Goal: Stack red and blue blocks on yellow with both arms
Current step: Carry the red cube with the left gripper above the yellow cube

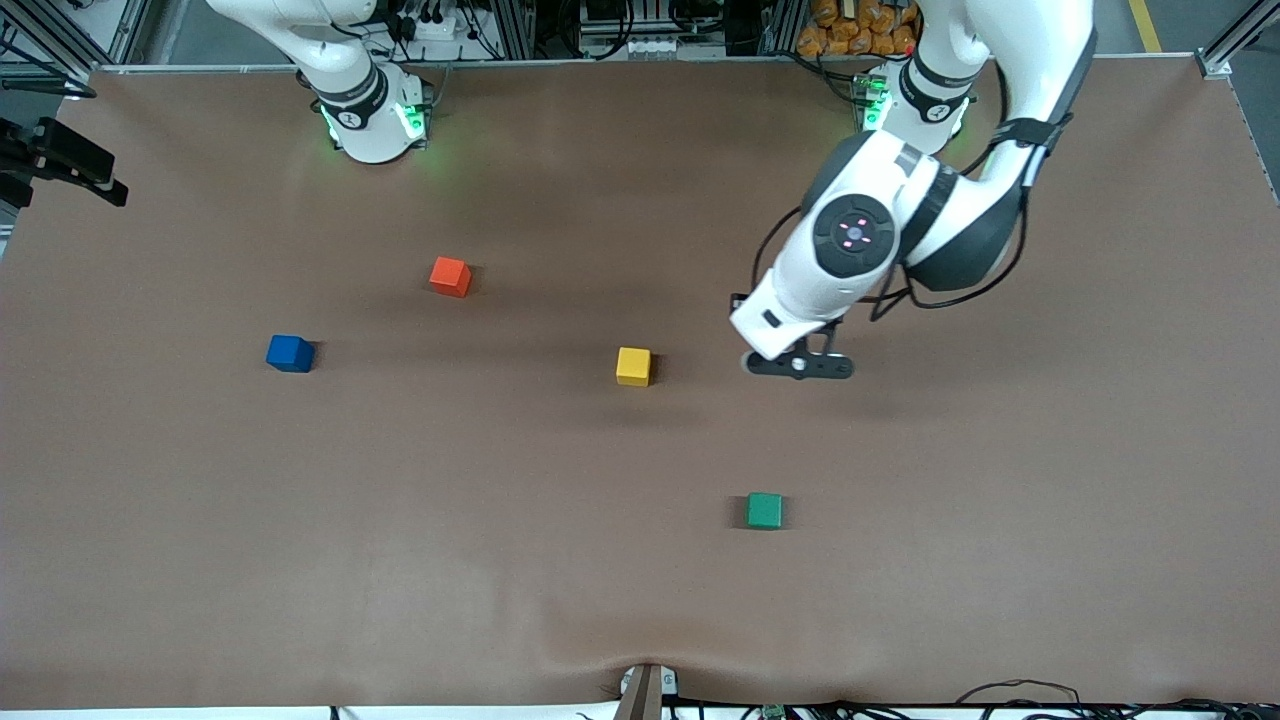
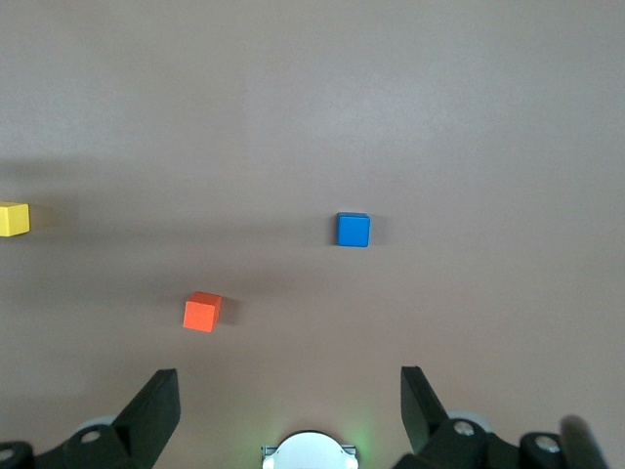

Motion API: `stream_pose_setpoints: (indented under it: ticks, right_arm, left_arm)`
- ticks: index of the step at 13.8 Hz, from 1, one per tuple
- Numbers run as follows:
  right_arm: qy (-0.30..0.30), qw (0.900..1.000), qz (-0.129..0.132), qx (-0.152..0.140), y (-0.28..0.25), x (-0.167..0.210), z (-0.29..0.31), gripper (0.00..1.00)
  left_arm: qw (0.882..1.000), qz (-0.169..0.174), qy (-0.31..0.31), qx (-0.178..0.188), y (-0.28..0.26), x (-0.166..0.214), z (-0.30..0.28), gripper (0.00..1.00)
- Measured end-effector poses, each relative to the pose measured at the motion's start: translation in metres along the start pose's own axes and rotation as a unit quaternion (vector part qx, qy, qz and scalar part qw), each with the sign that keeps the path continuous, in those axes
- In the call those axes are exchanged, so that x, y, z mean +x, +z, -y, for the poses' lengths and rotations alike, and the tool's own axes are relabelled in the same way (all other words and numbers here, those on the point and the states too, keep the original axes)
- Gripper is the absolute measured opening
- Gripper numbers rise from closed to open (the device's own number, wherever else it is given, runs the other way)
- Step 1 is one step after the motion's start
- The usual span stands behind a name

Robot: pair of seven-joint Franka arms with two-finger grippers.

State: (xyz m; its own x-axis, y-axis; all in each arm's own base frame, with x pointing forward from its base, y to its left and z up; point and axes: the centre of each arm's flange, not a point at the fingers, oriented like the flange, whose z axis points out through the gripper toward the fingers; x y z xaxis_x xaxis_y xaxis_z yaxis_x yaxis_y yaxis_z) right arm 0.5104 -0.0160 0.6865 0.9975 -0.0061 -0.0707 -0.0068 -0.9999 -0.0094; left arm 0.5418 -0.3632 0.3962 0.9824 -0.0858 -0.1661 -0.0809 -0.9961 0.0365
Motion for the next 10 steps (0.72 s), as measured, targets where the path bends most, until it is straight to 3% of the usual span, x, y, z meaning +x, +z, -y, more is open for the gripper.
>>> stream_pose_setpoints:
  ticks: [5, 10]
  right_arm:
    - [0.000, 1.000, 0.000, 0.000, 0.000, 0.000, 0.000, 1.00]
    - [0.001, 1.000, 0.000, 0.000, 0.001, 0.001, -0.001, 1.00]
  left_arm:
    - [1.000, 0.016, 0.008, -0.003, 0.034, -0.015, -0.085, 0.56]
    - [1.000, 0.007, 0.012, -0.006, 0.050, 0.000, -0.117, 0.56]
